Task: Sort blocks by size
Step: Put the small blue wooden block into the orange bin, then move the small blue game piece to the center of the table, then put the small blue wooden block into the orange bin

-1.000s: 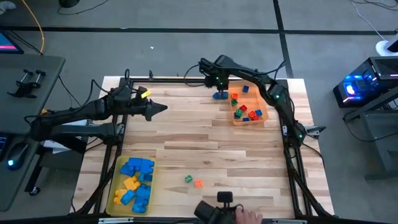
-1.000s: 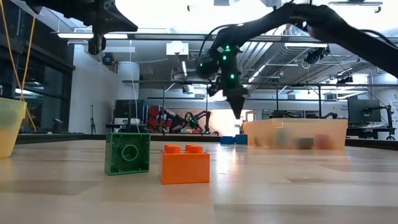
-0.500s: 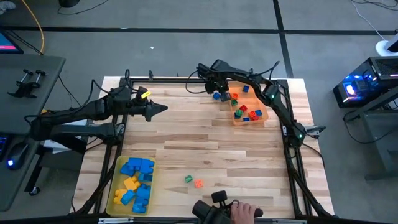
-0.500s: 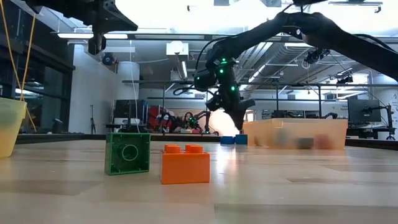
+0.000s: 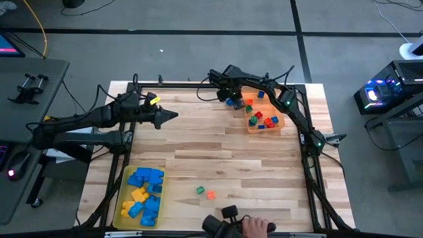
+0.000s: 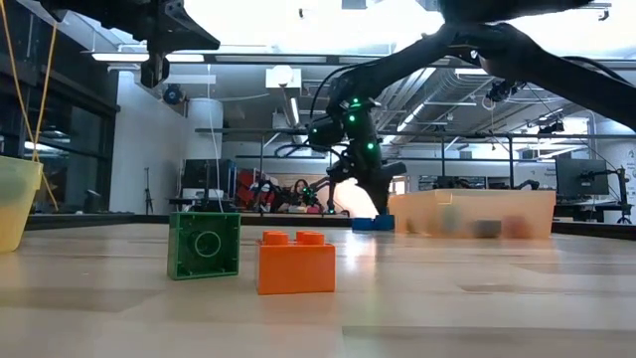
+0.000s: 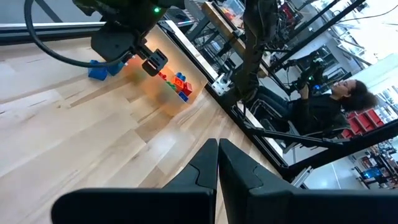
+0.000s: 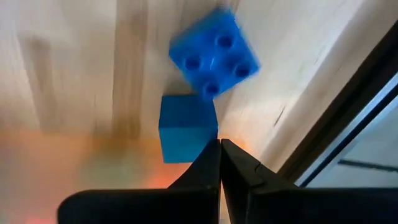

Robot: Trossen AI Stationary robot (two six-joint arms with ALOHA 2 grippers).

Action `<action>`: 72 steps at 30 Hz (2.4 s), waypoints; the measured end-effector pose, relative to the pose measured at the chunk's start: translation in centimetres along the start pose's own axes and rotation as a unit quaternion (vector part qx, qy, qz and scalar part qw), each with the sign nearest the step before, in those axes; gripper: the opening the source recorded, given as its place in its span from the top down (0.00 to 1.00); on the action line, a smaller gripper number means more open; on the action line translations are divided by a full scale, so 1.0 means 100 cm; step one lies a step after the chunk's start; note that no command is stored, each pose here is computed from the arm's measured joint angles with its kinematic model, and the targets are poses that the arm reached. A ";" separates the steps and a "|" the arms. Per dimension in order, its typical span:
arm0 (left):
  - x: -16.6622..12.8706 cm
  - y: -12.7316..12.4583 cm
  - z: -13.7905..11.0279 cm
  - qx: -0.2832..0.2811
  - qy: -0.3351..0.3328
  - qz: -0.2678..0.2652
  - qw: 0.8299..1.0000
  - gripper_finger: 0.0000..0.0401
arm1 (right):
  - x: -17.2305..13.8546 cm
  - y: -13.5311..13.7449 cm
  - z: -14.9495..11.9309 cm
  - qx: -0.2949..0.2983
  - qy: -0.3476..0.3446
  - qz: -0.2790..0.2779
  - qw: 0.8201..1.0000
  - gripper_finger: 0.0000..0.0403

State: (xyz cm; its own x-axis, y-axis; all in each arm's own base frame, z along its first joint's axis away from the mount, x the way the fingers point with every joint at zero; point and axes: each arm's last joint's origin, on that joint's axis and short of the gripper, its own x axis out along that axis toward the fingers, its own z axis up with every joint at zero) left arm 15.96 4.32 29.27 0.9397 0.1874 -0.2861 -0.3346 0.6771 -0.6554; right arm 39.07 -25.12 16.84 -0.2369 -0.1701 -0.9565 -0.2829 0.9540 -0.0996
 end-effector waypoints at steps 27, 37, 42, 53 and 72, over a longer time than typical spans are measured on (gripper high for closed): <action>0.000 0.000 0.000 0.000 0.001 0.000 1.000 1.00 | -0.013 0.005 0.045 0.008 -0.125 -0.090 0.988 1.00; 0.000 0.000 0.000 0.000 0.001 0.000 1.000 1.00 | -0.016 0.020 0.053 -0.012 -0.193 0.007 0.981 1.00; 0.000 0.000 0.000 -0.001 0.001 0.000 1.000 1.00 | -0.020 0.042 0.061 -0.046 -0.195 0.071 0.977 1.00; 0.000 0.000 0.000 0.000 0.001 0.000 1.000 1.00 | -0.037 0.072 0.066 -0.042 -0.160 0.096 0.982 1.00; 0.000 0.000 -0.010 0.014 0.052 -0.003 0.999 1.00 | -0.025 0.000 0.003 0.224 -0.137 0.071 0.962 1.00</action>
State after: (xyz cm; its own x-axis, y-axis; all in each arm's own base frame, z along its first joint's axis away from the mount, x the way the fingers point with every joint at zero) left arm 15.88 3.64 28.60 0.9283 0.1095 -0.3553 -0.3263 0.6982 -0.6373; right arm 39.97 -24.60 19.19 0.0282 -0.0179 -0.9994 0.1767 0.9842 -0.0126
